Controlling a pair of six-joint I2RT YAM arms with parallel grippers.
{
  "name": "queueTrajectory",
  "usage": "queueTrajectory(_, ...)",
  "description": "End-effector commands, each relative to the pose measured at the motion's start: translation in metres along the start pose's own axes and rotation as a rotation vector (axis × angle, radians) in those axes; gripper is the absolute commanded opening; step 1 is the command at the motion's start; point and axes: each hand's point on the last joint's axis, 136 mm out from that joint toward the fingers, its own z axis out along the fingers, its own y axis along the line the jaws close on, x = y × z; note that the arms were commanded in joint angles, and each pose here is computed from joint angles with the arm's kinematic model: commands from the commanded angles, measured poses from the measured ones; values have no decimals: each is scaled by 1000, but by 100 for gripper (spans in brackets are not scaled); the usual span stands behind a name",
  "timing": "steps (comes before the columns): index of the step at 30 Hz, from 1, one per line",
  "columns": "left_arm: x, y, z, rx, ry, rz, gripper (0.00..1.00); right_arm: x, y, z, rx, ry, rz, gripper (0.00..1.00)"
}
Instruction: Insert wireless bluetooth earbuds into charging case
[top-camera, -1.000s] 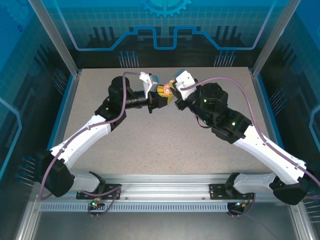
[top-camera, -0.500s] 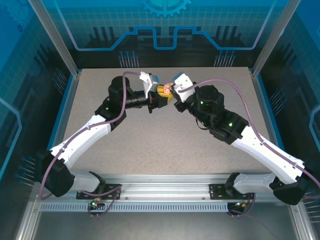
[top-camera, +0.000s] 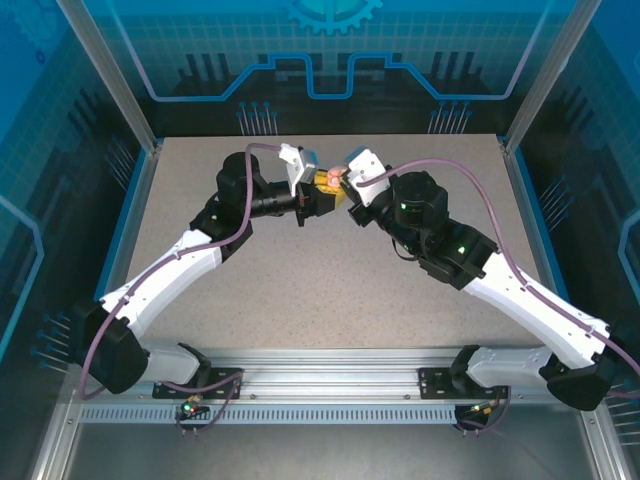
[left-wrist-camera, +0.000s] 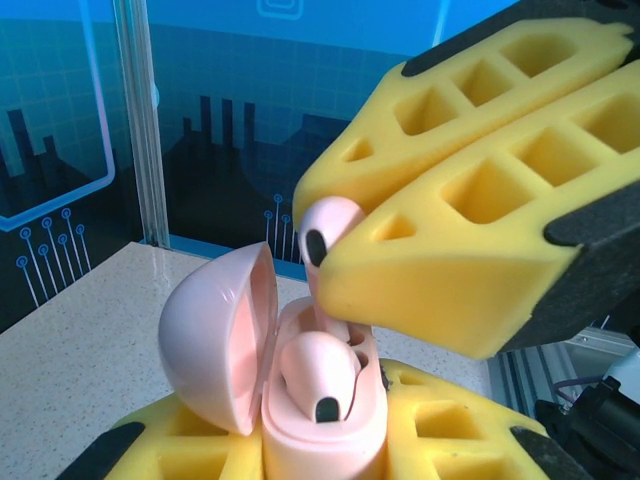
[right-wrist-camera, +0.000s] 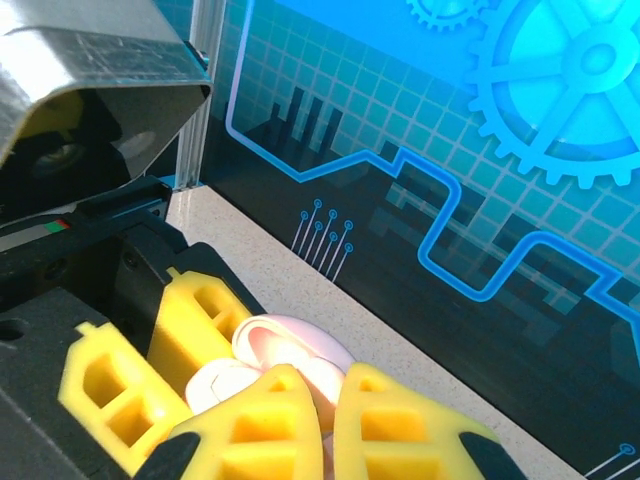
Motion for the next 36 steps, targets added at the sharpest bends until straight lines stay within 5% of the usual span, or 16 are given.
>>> queueTrajectory(1,-22,-5,0,10,-52,32,0,-1,18,-5,-92,9,4,8)
queueTrajectory(9,-16,0,2,-4,-57,25,0,15,26,3,-106,66,-22,11)
queueTrajectory(23,-1,13,10,-37,-48,-2,0,-12,-9,1,4,46,157,52)
queueTrajectory(36,5,16,12,-39,-46,-7,0,-7,-64,-16,122,50,428,76)
